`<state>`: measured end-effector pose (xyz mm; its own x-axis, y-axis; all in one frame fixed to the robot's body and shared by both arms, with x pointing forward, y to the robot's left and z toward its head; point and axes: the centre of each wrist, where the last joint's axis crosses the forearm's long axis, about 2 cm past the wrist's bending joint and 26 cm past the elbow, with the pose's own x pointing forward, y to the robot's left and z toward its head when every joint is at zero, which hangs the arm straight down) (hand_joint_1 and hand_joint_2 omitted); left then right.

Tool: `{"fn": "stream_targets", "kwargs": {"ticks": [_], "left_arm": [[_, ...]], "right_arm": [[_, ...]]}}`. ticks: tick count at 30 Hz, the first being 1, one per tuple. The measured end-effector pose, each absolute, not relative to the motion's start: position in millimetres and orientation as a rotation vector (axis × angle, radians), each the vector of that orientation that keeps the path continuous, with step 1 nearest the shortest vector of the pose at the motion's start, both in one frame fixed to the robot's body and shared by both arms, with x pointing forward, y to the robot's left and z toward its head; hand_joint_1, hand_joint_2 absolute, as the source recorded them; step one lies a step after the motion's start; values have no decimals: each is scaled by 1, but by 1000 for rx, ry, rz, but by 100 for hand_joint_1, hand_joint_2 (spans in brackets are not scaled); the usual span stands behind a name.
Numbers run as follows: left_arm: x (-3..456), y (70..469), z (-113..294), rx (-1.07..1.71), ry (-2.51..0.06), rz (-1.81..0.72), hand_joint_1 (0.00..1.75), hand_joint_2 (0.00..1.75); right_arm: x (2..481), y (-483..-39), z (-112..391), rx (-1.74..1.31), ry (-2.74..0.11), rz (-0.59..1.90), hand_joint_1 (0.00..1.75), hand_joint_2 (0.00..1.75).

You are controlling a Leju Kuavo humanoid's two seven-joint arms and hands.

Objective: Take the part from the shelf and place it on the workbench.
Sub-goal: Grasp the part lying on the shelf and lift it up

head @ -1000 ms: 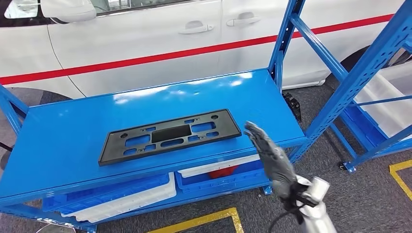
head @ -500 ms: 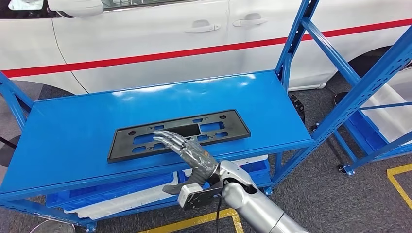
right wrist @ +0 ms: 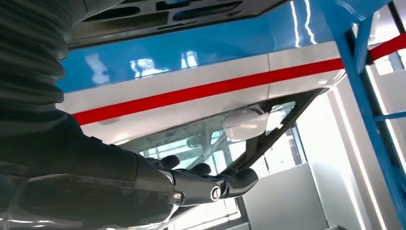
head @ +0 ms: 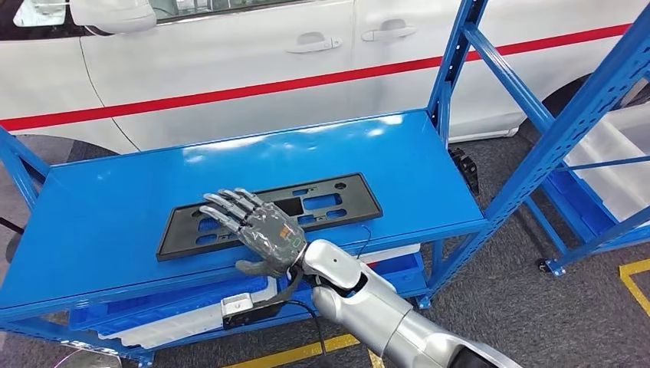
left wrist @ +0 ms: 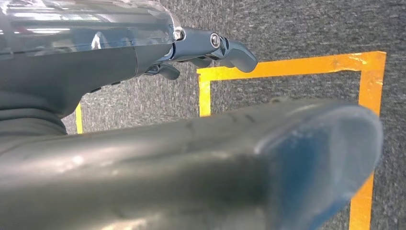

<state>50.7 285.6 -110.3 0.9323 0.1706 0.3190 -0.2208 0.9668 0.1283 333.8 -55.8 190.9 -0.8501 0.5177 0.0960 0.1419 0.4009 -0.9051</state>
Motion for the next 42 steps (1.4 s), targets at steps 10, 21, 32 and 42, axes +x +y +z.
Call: {"fn": "stream_targets", "kwargs": {"ticks": [10,21,32,42], "left_arm": [[49,288,-111,168,-308,196,0,0],[48,289,-111,171,-309,189,0,0],[49,291,-111,167,-312,182,0,0],[50,294,-110,171,-317,182,0,0]], "right_arm": [[338,-43,186,-642,-2239,1474,0,175],[356,-51,166,-790,-2058,1587,0,175],[385,-74,166,-1011,-1834,1597,0,175],[395,-93,157,-1158,-1599,1600,175,175]]}}
